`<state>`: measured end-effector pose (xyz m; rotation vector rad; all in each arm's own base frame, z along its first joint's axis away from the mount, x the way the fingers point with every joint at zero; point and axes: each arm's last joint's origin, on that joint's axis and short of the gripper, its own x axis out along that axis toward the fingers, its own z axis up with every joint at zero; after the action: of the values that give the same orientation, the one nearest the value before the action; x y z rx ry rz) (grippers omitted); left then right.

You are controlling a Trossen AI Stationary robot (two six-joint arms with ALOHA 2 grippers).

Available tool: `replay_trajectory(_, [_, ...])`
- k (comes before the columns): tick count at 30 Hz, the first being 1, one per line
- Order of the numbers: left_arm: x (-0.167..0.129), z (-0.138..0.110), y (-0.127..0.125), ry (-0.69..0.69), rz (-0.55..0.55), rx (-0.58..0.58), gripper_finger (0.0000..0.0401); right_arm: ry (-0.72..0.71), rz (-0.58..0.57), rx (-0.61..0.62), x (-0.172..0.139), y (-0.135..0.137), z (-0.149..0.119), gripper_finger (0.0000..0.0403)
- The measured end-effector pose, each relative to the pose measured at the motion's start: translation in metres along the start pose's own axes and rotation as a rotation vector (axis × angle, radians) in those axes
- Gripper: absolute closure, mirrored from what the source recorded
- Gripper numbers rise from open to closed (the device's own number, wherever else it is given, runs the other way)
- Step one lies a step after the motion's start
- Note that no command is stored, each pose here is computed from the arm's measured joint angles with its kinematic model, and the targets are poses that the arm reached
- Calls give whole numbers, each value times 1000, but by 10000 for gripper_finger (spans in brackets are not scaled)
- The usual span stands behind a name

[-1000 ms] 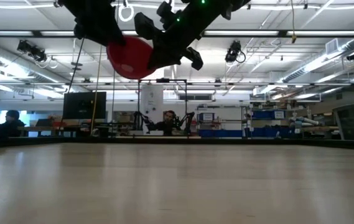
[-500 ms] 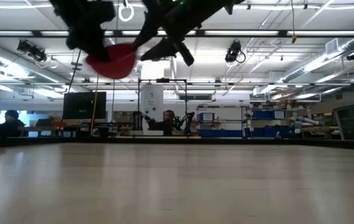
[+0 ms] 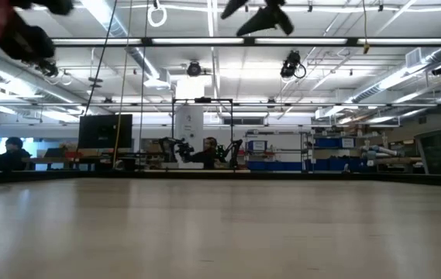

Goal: Nest bowls inside each other
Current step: Stack the red bowl on top of the green bowl

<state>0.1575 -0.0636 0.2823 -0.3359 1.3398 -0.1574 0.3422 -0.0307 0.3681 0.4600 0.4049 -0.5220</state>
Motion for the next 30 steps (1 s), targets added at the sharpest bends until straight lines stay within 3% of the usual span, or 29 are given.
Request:
replay_trajectory(4, [18,-11,-31,22,-14,107,390,31,-83,-10,-18,-9,-1,165])
replay_trajectory(9, [36,-18,-47,25,100,96,371,58,-99,-17,-26,-10,-4,166])
replay_trajectory(13, [50,-18,-54,64,149,108,319,65,-96,-20,-25,-9,-5,166])
replay_trajectory(18, [60,-16,-57,89,170,76,225,72,-100,-22,-27,-10,-5,166])
replay_trajectory(24, [58,-16,-56,168,85,32,132,112,-137,-32,-40,-16,-7,166])
replay_trajectory(30, [59,-18,-60,296,-53,26,123,91,-207,-37,-65,-27,-3,166])
